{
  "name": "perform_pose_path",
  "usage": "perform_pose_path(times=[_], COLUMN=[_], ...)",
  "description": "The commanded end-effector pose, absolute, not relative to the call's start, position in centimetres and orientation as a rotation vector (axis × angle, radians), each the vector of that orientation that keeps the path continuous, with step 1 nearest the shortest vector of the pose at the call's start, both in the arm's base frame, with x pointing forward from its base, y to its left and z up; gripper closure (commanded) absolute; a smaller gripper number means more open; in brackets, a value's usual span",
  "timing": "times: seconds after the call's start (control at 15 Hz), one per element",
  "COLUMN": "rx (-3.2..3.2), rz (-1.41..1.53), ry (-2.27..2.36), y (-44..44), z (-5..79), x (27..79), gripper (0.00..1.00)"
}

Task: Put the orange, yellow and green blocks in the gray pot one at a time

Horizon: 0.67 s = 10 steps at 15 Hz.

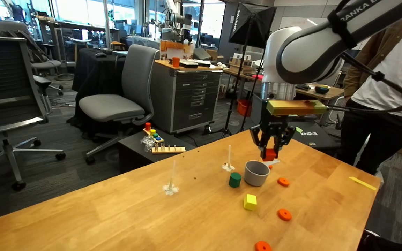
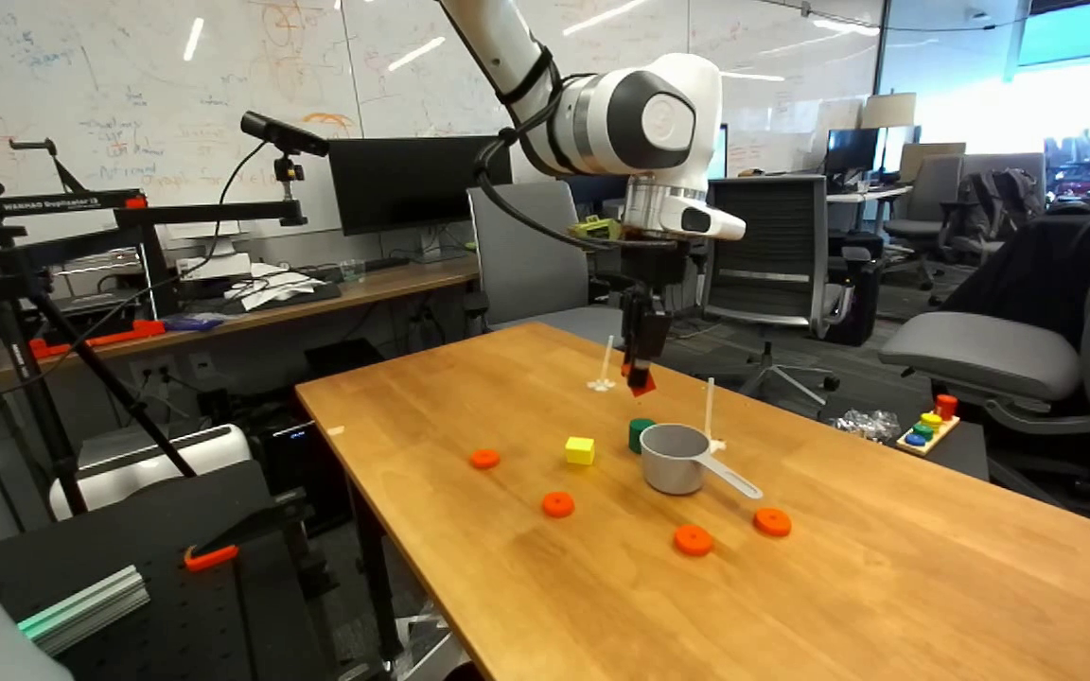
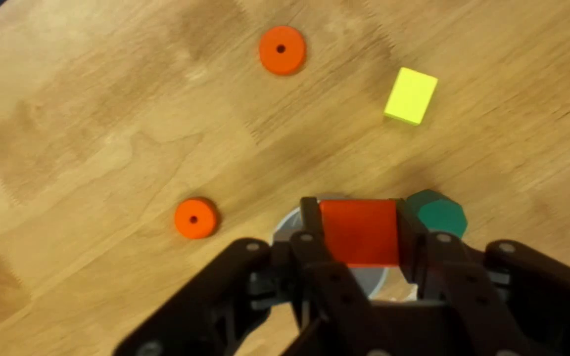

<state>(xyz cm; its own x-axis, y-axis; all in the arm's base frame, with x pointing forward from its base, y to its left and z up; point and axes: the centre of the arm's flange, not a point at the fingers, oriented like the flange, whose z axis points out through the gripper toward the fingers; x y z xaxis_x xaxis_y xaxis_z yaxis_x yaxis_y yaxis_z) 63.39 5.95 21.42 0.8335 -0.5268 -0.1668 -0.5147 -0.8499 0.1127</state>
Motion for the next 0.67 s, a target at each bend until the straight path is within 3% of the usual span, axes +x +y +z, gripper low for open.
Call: perform_pose_path(times=[0.0, 0.27, 0.6], rx=[3.015, 3.040, 3.036], rz=[-0.284, -0.246, -0.225], ry=[-0.760, -0.735, -0.848], y=[10.3, 12.3, 9.4], z=[20.4, 20.5, 21.6], x=[67.9, 70.0, 68.8], gripper=[0.82, 0.83, 0.83])
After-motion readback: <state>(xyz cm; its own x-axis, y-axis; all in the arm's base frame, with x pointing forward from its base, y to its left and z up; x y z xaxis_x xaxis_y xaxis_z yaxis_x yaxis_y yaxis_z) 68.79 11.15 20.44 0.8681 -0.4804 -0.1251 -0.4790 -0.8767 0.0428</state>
